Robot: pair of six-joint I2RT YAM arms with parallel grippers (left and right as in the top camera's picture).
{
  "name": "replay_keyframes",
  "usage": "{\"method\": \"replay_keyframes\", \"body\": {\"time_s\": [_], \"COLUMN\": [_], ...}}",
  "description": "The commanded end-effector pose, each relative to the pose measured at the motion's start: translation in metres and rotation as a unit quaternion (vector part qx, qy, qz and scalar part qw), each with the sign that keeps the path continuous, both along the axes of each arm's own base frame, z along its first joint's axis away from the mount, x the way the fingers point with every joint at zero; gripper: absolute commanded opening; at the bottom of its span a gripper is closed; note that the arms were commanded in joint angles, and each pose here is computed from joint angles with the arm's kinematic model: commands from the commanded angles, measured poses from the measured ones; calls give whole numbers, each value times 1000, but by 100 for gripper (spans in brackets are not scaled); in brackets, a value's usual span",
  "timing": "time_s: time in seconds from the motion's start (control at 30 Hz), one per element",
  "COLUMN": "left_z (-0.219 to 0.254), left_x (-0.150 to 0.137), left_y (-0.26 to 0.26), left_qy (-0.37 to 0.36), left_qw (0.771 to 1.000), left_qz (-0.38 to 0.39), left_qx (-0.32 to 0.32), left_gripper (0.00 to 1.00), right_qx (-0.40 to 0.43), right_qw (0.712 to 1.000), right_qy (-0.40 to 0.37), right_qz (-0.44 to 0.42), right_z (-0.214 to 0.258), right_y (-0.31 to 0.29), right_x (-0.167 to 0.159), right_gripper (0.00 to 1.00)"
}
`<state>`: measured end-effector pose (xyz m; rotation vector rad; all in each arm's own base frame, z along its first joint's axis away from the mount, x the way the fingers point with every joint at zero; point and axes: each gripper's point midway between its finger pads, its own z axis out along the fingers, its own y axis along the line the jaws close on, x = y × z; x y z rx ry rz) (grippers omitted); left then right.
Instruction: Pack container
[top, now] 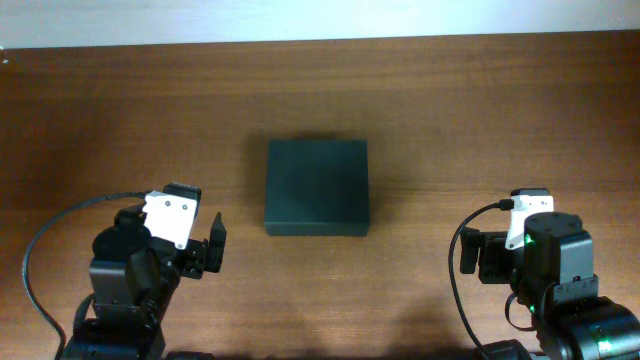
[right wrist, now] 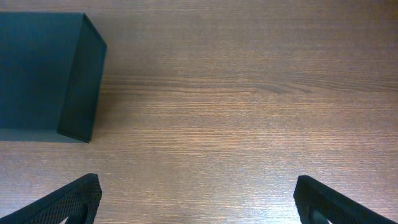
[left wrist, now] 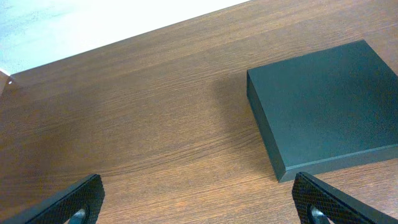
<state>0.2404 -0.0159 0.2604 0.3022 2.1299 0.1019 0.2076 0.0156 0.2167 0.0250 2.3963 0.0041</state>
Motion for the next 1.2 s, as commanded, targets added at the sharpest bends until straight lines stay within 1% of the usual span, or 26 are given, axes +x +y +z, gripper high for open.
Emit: {"method": "replay_keyframes", "body": {"time_s": [0.0, 0.2, 0.33, 0.4, 0.53, 0.6, 0.67, 0.73, 0.93, 1.07, 1.1, 1.17], "left_z": [0, 0, 0, 0, 0, 0, 0, 0, 0, 0, 0, 0], "left_x": [0, 0, 0, 0, 0, 0, 0, 0, 0, 0, 0, 0], "left_y": [-1, -1, -1, -1, -1, -1, -1, -1, -1, -1, -1, -1], "left_qy": [-2, -2, -2, -2, -2, -2, -2, -2, -2, -2, -2, -2], "left_qw": [1000, 1000, 1000, 1000, 1000, 1000, 1000, 1000, 1000, 1000, 1000, 1000], "left_qz": [3, 3, 3, 3, 3, 3, 3, 3, 3, 3, 3, 3], "left_qx": [-7, -7, -7, -7, -7, -7, -7, -7, -7, -7, -7, -7], "left_gripper": [99, 99, 99, 99, 99, 99, 99, 99, 99, 99, 99, 99], "right_qx": [-4, -4, 1, 9, 49, 55, 59, 64, 79, 63, 52, 34], "right_qw": [1000, 1000, 999, 997, 984, 977, 971, 964, 926, 898, 894, 898], "right_qy": [-2, -3, -36, -79, -169, -204, -231, -257, -369, -432, -441, -436], "right_qz": [-6, -6, -16, -22, -19, -18, -19, -19, -19, -52, -53, -49], "right_z": [0, 0, 12, 28, 55, 57, 49, 41, 25, 11, 5, -14], "right_y": [-2, -2, -7, -10, -9, -11, -12, -11, -4, -15, -16, -17], "right_x": [1, 1, -6, -10, -38, -52, -58, -52, 7, 29, 33, 37], "right_gripper": [99, 99, 99, 99, 99, 99, 99, 99, 99, 99, 99, 99]}}
